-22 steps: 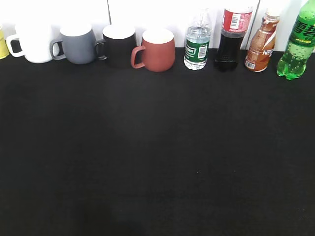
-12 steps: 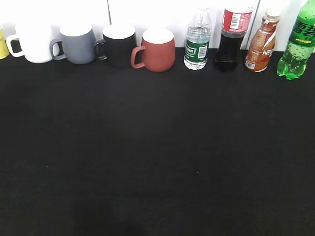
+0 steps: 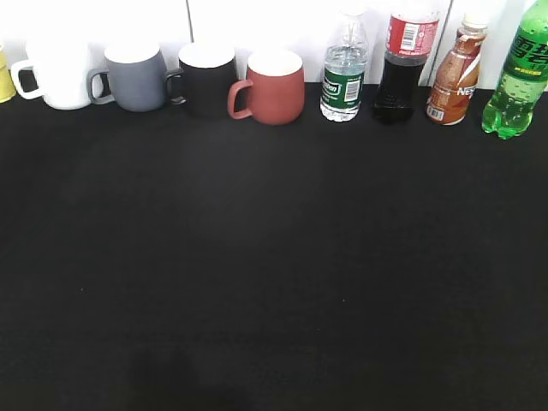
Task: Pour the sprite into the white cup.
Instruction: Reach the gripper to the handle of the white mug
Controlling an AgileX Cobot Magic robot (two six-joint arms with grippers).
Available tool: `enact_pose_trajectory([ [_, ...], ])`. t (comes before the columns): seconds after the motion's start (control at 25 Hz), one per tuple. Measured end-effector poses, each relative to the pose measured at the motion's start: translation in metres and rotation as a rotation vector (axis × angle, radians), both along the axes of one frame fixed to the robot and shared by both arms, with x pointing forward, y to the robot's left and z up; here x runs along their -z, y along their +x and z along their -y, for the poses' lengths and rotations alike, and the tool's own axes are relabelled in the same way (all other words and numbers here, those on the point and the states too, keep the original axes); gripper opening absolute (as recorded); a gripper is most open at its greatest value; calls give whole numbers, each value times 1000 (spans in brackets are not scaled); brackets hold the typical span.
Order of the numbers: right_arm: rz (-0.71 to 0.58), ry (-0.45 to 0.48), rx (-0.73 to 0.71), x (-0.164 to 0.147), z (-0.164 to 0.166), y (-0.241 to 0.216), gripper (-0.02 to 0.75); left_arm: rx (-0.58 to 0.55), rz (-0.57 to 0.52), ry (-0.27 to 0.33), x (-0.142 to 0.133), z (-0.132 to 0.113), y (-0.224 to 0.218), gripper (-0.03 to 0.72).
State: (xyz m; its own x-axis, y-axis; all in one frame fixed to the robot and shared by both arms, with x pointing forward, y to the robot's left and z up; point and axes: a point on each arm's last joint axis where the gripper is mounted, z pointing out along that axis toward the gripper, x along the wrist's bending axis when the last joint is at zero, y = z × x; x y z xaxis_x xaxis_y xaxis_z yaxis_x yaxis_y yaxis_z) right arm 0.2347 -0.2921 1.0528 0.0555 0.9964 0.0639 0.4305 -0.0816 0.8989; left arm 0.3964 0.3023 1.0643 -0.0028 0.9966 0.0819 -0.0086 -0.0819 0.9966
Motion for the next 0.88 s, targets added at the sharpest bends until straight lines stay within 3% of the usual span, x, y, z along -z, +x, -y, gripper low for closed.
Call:
enact_pose_trajectory([
  [0.12, 0, 0, 0, 0, 0, 0, 566, -87, -70, -116, 49, -8, 63, 532],
  [0.28, 0, 0, 0, 0, 0, 0, 566, -125, -185, -112, 105, -12, 139, 514],
  [0.52, 0, 0, 0, 0, 0, 0, 566, -157, -162, -124, 135, -24, 243, 421],
  [0.76, 0, 0, 0, 0, 0, 0, 566, -170, -187, -130, 157, -39, 300, 381],
  [0.88, 1, 0, 0, 0, 0, 0, 566, -131, -196, -93, 166, -38, 320, 377],
])
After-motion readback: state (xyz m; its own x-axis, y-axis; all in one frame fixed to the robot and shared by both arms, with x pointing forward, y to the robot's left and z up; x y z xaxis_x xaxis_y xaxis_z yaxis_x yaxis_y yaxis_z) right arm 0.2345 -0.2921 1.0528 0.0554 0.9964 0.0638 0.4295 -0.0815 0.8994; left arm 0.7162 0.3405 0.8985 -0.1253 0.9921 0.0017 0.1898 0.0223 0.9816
